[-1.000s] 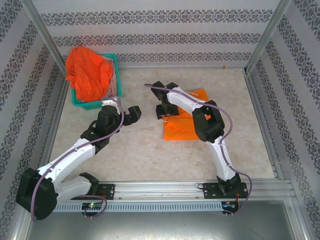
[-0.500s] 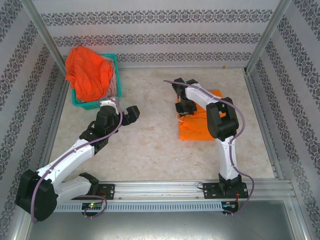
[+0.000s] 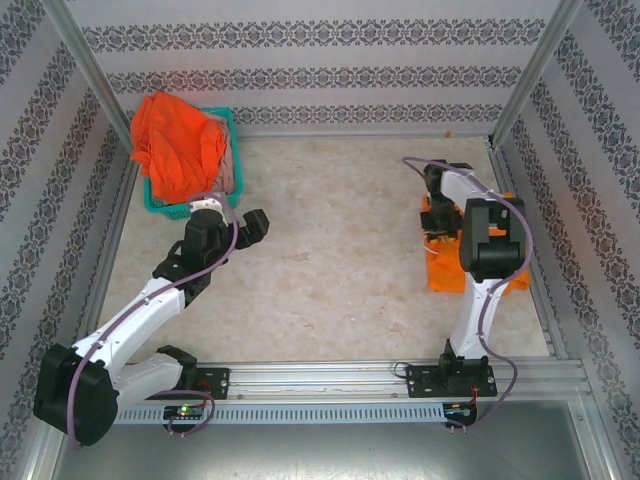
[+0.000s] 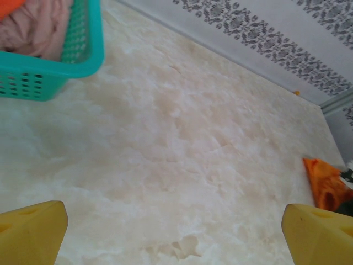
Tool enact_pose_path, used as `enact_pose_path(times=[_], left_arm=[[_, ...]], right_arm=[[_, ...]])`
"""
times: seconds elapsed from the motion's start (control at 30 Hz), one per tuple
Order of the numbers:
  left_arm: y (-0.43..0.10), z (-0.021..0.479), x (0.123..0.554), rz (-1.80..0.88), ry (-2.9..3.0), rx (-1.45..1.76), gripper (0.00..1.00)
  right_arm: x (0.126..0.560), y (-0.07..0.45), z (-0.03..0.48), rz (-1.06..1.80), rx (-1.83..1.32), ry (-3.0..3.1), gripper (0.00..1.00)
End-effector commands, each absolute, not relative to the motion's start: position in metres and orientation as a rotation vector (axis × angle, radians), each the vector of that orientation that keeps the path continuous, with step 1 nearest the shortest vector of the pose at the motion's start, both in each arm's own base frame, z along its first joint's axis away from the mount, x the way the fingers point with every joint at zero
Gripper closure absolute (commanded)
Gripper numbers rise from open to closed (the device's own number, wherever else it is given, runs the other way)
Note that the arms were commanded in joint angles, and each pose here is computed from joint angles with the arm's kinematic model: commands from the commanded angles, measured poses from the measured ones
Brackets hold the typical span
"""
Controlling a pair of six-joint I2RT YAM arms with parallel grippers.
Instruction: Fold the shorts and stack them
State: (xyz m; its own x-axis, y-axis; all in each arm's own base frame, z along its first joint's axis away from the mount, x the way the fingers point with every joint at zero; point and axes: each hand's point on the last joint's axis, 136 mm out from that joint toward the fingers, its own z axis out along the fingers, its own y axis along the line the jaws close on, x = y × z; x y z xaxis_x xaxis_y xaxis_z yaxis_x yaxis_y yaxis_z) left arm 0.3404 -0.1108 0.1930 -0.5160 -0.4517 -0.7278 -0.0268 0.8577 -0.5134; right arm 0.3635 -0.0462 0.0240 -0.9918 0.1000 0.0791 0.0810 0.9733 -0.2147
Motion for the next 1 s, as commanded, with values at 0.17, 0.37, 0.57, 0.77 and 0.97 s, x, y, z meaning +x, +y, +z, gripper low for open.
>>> enact_pose_path(times=[0.17,0.37,0.57,0.77,0.97], left_arm=[[-0.037,0.244,0.364,-0.379,1.995,-0.455,0.0],[0.032,0.267,0.409,-0.269,1.966,-0.581,0.01],[0.092,0.243,0.457,-0.174,2.06,-0.7,0.05],[0.127,0.211,0.487,-0.064,2.176,-0.714,0.13],[0.137,0.165,0.512,-0.015,2.333,-0.706,0.27]], right_arm=[[0.38,-0.008,0.084,0.039,-0.138,-3.271,0.22],[0.393,0.065,0.174,-0.513,-0.059,-3.539,0.12],[0.382,0.095,0.234,-0.834,0.006,-3.754,0.02],[0.363,0.098,0.239,-0.841,0.034,-3.805,0.03],[0.357,0.093,0.229,-0.768,0.038,-3.823,0.03]])
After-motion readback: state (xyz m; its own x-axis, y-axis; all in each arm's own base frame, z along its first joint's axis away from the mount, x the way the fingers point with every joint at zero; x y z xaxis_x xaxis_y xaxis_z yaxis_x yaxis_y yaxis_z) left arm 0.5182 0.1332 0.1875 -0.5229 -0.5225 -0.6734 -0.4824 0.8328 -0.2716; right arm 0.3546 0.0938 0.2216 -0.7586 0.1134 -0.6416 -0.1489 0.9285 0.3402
